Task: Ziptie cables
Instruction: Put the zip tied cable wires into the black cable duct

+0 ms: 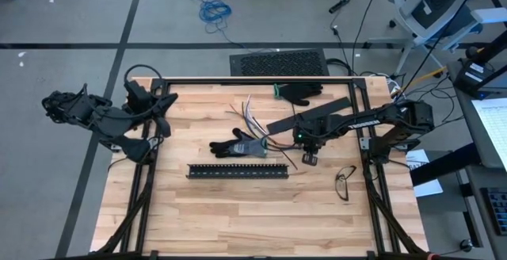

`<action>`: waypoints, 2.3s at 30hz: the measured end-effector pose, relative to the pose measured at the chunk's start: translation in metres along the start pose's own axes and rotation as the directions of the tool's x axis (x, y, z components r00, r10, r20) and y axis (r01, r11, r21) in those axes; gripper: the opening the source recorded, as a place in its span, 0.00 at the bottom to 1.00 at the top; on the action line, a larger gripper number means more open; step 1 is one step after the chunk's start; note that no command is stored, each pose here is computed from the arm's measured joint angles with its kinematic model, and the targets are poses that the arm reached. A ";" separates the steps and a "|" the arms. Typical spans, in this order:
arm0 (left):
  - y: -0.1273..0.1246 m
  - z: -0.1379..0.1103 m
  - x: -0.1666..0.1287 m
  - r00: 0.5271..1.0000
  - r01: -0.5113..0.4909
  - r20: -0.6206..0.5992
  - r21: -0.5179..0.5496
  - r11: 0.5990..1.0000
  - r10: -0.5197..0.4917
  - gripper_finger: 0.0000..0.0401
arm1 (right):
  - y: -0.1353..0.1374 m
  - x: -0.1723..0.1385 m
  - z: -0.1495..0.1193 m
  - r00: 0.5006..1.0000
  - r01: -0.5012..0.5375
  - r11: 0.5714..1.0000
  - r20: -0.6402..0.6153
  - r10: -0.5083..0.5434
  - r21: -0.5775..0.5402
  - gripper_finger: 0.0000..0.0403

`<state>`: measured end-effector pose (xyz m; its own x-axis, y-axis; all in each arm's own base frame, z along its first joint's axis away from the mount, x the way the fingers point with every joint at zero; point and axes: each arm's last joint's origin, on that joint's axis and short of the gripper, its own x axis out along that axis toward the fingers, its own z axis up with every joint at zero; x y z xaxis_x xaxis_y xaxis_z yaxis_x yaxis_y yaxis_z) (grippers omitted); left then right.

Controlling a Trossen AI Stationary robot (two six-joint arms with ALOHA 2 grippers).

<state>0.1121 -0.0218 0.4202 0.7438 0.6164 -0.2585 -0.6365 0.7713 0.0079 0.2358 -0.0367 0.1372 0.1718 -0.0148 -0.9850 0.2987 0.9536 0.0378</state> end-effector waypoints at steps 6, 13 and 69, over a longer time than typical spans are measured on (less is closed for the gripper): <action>0.000 0.000 0.000 1.000 -0.007 0.005 -0.028 1.000 0.007 0.00 | 0.004 -0.034 0.013 0.997 -0.029 0.998 0.076 0.025 0.054 0.04; -0.008 0.000 0.011 0.998 -0.059 -0.009 0.022 0.998 0.059 0.00 | 0.009 -0.083 0.025 0.987 -0.053 0.997 0.156 0.043 0.063 0.04; -0.062 -0.063 0.275 0.809 0.539 -0.522 0.477 0.694 -0.269 0.40 | 0.005 -0.149 0.074 0.849 -0.048 0.999 0.526 0.053 -0.024 0.04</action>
<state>0.3431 0.0900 0.2873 0.6669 0.2086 -0.7154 0.0563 0.9432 0.3275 0.2813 -0.0523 0.2966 0.6554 -0.1200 -0.7457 0.2673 0.9602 0.0805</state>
